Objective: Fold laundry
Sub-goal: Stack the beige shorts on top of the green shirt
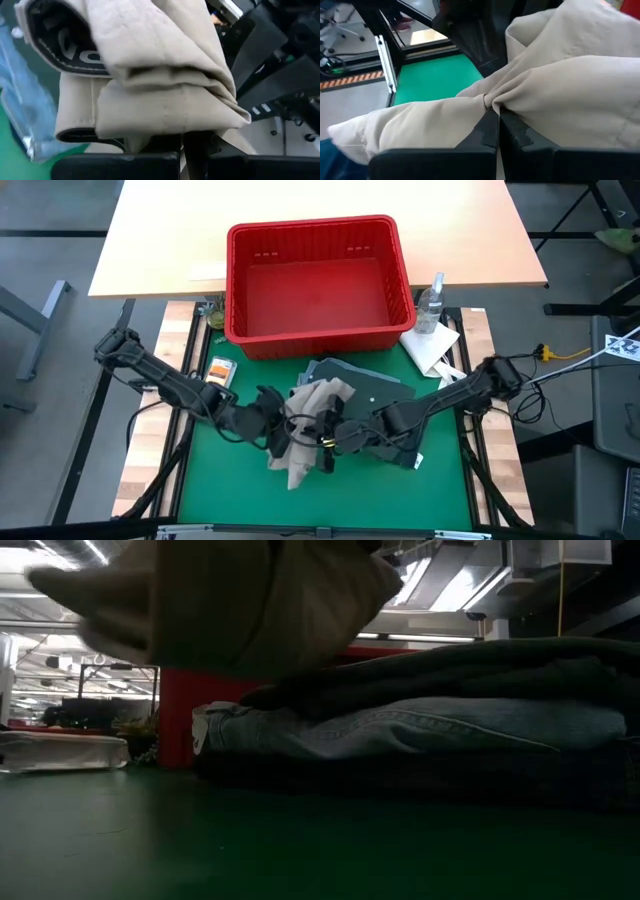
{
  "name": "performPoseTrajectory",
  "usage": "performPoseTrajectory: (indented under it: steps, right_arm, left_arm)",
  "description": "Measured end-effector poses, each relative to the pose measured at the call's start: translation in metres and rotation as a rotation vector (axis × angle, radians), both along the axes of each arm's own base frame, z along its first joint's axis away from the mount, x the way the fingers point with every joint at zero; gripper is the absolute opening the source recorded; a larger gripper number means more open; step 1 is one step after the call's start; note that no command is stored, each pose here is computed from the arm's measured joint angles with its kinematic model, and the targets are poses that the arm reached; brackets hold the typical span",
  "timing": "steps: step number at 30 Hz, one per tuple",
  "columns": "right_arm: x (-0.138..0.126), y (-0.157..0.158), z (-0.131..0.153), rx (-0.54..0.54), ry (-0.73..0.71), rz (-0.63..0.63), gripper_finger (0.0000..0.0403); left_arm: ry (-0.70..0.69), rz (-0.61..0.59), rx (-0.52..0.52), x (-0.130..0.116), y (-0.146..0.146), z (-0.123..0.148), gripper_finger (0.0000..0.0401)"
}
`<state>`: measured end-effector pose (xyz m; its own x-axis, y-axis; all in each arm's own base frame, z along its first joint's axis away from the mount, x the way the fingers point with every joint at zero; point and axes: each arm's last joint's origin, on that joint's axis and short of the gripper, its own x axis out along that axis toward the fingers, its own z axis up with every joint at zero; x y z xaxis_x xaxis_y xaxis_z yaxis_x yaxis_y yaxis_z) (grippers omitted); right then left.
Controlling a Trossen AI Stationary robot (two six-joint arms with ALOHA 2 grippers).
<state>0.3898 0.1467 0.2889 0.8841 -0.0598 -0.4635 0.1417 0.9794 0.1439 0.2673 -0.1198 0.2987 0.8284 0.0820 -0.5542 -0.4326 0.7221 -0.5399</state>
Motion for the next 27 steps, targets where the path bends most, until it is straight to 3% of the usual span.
performPoseTrajectory:
  steps: [16,27]
  right_arm:
    - [-0.041,-0.021,0.03,-0.086,0.131,-0.092,0.0002]
    - [-0.069,-0.034,0.035,-0.087,0.288,-0.145,0.0002]
  left_arm:
    - [-0.127,0.024,-0.022,0.027,0.04,0.011,0.0]
    - [-0.093,-0.003,-0.065,0.059,0.048,-0.017,0.0]
